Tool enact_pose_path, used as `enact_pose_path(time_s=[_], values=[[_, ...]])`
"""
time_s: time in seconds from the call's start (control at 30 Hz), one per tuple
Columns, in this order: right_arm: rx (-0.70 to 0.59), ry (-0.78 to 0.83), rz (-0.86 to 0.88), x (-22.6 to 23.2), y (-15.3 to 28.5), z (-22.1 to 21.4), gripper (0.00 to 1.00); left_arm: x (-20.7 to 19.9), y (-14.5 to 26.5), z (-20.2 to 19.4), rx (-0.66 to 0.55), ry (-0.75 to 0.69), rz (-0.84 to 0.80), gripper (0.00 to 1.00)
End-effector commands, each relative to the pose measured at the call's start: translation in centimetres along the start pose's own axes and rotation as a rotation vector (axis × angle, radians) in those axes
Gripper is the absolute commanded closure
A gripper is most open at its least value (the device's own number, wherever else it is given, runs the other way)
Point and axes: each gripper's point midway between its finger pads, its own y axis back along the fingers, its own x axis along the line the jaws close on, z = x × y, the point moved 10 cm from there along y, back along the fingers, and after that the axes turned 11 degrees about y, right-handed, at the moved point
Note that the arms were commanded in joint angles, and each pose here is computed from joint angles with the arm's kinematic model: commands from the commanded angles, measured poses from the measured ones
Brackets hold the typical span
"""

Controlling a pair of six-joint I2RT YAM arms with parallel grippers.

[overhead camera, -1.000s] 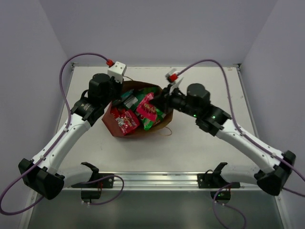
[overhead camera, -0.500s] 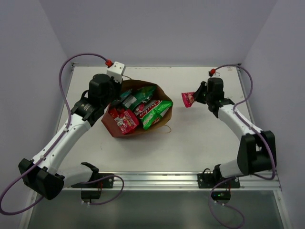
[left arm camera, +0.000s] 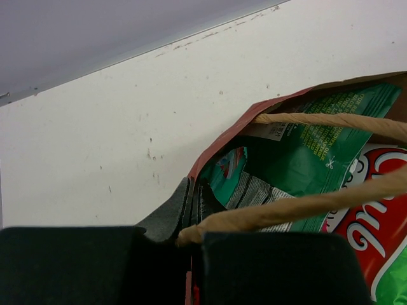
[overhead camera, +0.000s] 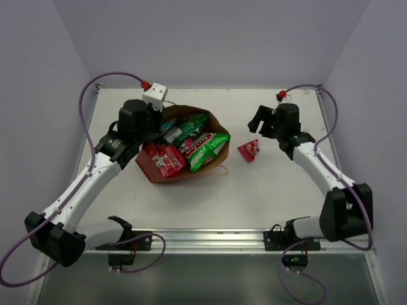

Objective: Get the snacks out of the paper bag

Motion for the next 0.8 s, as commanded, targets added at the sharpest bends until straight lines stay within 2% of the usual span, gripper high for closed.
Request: enact_pose_path(time_s=[0.0,0.1,0.17,0.3,0.43,0.5,0.77], values=[[-0.183,0.164,0.167,4.0,5.9,3.4,0.20,-0.3,1.2,2.2,-0.117,0.035,-0.021,1.00],[-0.237,0.321,0.416,10.1,10.1,3.2,0.20,-0.2,1.3,2.3,-0.118,0.027,-0.013,1.00],[-0.252,0.387,0.513,12.7,11.5,2.9,0.20,-0.2,1.3,2.4,-0.120,0.026,-0.013,1.00],[-0.198,0.467,0.765,20.4,12.7,0.9,0.20,-0.2,1.2,2.4,-0.118,0.024,-0.014,1.00],[-0.144,0.561,0.837,25.7,11.5,-1.1,0.20,-0.1,1.4,2.5,-0.119,0.025,-0.007,1.00],[-0.083,0.578,0.845,27.0,9.4,-2.5,0.20,-0.1,1.5,2.5,-0.122,0.025,-0.009,1.00],[-0.058,0.594,0.805,28.4,5.0,-5.1,0.20,-0.1,1.5,2.3,-0.117,0.035,-0.013,1.00]])
